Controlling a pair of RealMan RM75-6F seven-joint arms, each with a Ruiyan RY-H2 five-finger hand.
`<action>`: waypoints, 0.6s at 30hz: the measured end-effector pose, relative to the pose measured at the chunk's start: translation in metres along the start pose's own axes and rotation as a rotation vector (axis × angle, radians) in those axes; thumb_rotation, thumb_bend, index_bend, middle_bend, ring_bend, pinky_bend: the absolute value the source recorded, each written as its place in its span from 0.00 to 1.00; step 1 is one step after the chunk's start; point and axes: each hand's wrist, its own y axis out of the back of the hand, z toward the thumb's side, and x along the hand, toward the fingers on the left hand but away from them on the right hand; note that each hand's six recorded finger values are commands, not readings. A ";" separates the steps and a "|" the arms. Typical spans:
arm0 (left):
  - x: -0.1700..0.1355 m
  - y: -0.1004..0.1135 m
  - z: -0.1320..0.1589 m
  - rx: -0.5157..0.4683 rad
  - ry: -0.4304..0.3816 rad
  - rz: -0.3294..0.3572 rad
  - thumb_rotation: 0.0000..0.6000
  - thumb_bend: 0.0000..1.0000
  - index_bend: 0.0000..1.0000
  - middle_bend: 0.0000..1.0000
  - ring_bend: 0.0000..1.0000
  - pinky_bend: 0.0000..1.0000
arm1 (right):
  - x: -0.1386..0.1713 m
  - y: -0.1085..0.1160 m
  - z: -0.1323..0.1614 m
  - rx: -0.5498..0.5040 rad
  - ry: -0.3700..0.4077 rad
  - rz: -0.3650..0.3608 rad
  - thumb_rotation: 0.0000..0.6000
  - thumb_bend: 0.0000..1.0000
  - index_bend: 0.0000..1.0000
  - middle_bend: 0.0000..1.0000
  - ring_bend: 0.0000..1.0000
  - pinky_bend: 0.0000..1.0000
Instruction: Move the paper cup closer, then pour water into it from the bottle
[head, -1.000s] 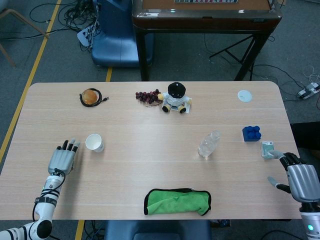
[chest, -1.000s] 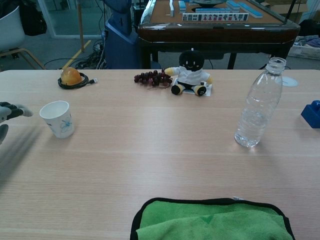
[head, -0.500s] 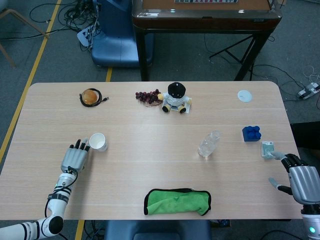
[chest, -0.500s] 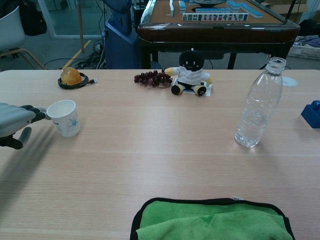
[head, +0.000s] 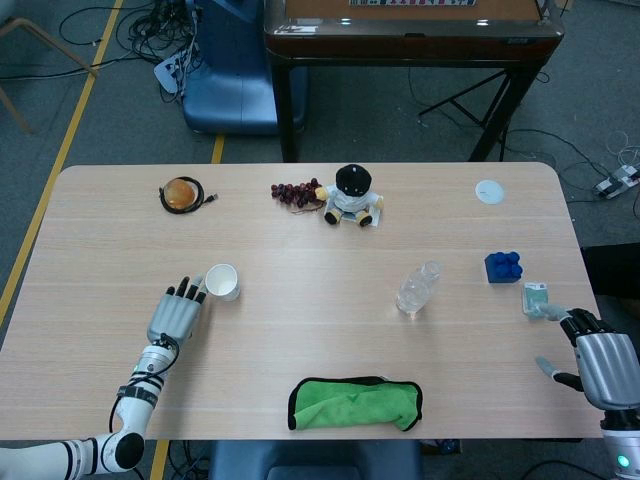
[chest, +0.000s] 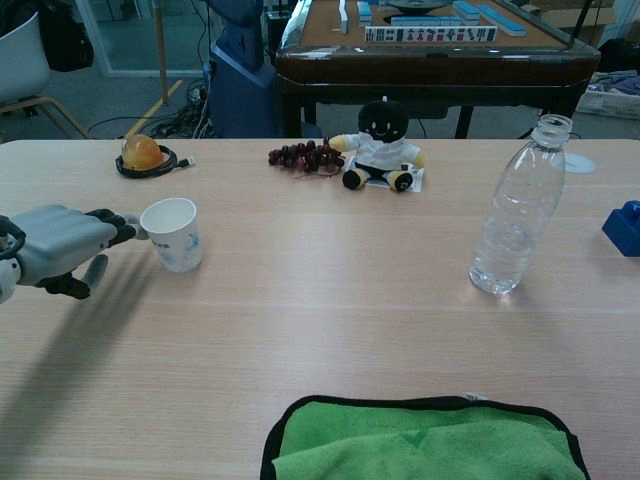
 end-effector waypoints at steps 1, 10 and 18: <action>0.001 0.001 0.004 0.002 -0.007 0.003 1.00 0.78 0.00 0.00 0.00 0.21 | 0.000 0.000 0.000 0.000 0.001 0.000 1.00 0.03 0.28 0.38 0.31 0.53; 0.009 0.013 0.032 0.017 -0.061 0.039 1.00 0.78 0.00 0.00 0.00 0.21 | 0.000 0.001 0.000 -0.003 0.001 -0.002 1.00 0.03 0.28 0.38 0.31 0.53; 0.010 0.024 0.058 0.030 -0.106 0.060 1.00 0.78 0.00 0.00 0.00 0.20 | 0.000 0.001 0.000 -0.005 0.004 -0.002 1.00 0.03 0.28 0.38 0.31 0.53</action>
